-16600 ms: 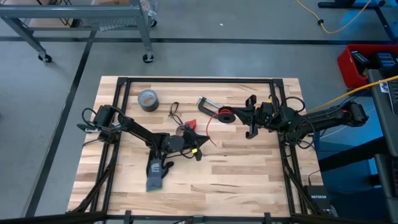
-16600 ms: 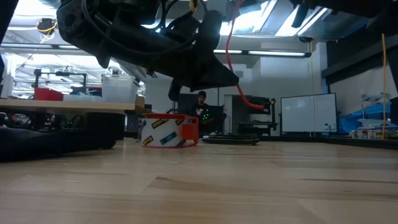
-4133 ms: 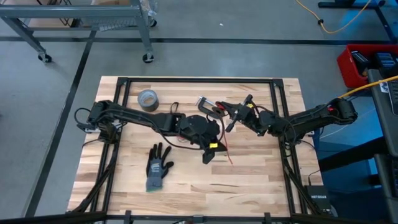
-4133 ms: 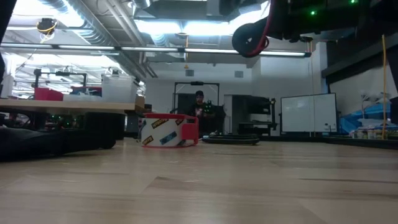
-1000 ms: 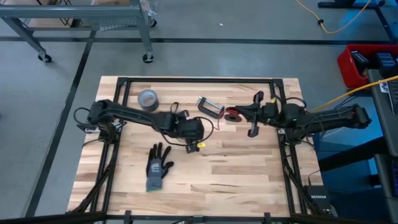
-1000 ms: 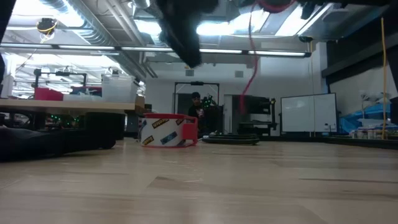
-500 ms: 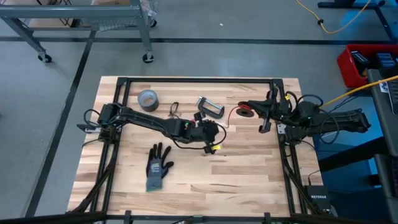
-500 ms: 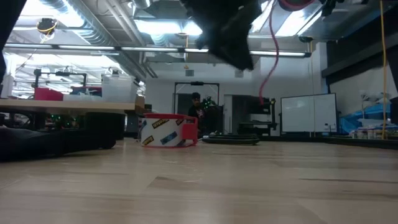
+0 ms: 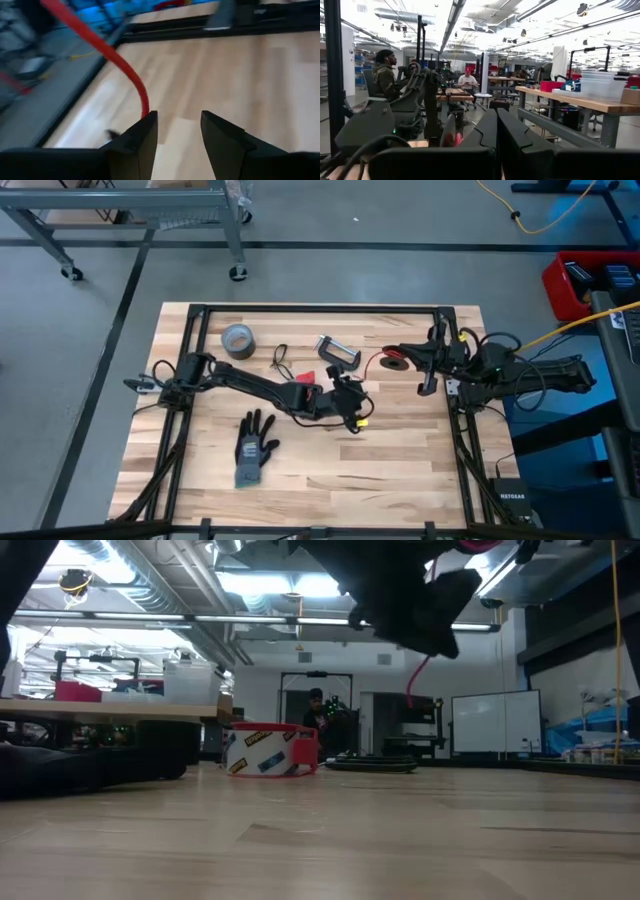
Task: Coil cords
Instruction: Coil the red wire onto the spool
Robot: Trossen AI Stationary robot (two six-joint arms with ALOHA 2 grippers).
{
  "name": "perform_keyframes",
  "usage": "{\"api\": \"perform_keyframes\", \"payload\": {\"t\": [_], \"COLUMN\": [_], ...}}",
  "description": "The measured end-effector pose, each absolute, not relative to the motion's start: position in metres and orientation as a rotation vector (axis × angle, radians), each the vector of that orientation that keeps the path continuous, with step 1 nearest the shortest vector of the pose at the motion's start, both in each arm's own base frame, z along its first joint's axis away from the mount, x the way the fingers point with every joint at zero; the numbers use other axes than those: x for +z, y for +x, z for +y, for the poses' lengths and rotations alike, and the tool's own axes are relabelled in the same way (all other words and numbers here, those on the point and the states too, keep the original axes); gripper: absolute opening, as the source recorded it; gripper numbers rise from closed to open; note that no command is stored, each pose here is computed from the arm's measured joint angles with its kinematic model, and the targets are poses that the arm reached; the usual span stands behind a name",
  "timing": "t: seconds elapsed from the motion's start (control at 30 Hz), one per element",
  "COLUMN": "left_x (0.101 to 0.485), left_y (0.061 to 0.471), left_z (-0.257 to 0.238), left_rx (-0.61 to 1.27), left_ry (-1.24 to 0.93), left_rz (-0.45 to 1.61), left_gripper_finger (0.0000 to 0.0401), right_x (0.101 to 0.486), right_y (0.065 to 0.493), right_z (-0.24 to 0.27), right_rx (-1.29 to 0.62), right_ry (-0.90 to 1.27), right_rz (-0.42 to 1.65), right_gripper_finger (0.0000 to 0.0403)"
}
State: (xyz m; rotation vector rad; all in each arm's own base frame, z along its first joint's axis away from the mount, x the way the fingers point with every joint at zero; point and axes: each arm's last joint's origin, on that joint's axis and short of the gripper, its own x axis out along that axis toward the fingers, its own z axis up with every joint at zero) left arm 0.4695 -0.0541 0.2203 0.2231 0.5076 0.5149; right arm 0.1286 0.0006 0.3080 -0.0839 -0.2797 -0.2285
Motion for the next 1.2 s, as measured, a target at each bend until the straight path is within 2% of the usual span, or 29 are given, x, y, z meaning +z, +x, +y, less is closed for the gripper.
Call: {"api": "perform_keyframes", "payload": {"t": [0.27,0.43,0.67,0.93,1.2], "left_x": [0.223,0.225,0.228,0.235,0.235], "left_y": [0.465,0.463,0.467,0.475,0.475], "left_z": [-0.075,-0.083,-0.07,-0.065,-0.065], "left_rx": [0.63,0.643,0.672,0.53,0.524], "left_ry": [0.256,0.253,0.228,0.207,0.202], "left_rz": [0.463,0.44,0.405,0.352,0.349], "left_gripper_finger": [0.014,0.0116,0.0087,0.0051,0.0019], "right_x": [0.308,0.308,0.309,0.313,0.313], "right_y": [0.128,0.128,0.128,0.127,0.127], "right_z": [0.001,0.001,0.001,0.001,0.001], "right_rx": [-0.228,-0.228,-0.212,-0.206,-0.206], "right_ry": [-0.083,-0.083,-0.086,-0.079,-0.078], "right_rz": [-0.283,-0.284,-0.286,-0.335,-0.341], "right_gripper_finger": [0.0005,0.0005,0.0005,0.0005,0.0005]}}
